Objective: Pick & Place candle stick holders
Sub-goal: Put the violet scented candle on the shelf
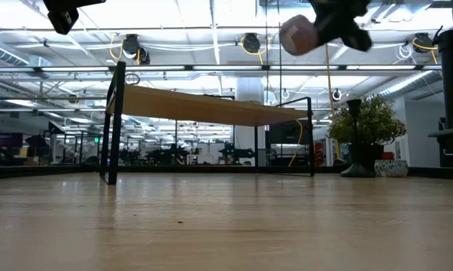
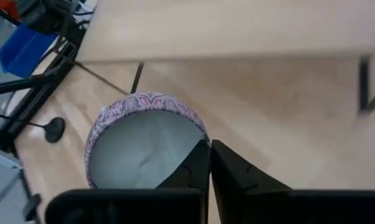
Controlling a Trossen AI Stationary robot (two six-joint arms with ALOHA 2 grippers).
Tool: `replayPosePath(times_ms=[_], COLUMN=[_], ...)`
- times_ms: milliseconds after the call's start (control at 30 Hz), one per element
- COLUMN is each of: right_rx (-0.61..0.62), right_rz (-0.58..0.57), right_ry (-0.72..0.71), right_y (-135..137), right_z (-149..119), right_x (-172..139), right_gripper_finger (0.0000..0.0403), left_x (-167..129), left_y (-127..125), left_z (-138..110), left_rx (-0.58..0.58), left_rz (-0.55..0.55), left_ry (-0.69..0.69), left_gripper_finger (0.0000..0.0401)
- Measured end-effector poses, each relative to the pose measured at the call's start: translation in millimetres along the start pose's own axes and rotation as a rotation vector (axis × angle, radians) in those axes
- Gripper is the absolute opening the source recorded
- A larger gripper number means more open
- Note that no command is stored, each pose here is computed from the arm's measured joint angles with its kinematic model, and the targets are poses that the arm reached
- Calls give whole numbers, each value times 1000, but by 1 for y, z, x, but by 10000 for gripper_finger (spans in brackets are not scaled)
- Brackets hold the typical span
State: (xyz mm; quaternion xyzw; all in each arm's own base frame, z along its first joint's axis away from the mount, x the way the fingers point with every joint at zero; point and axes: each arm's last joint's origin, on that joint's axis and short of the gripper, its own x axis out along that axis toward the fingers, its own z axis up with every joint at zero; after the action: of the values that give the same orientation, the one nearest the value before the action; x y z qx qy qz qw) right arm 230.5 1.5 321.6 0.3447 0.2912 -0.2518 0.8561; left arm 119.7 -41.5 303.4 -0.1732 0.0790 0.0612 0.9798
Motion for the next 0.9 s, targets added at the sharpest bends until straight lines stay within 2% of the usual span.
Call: replayPosePath(times_ms=[233, 467, 567, 733, 900], right_rx=[-130, -218, -248, -286, -318], right_rz=[-21, -88, -125, -115, -171], right_ry=[-66, -35, -25, -13, 41], right_y=[16, 22, 22, 22, 14], right_z=[55, 102, 118, 143, 153], right_x=[2, 24, 37, 57, 82], right_gripper_finger=[0, 0, 0, 0, 0], left_x=[0, 0, 0, 0, 0], left_y=[0, 0, 0, 0, 0], left_z=[0, 0, 0, 0, 0], left_rx=[0, 5, 5, 6, 7], left_rz=[0, 3, 7, 11, 15], left_ry=[0, -1, -3, -4, -6], left_gripper_finger=[122, 122, 122, 122, 122])
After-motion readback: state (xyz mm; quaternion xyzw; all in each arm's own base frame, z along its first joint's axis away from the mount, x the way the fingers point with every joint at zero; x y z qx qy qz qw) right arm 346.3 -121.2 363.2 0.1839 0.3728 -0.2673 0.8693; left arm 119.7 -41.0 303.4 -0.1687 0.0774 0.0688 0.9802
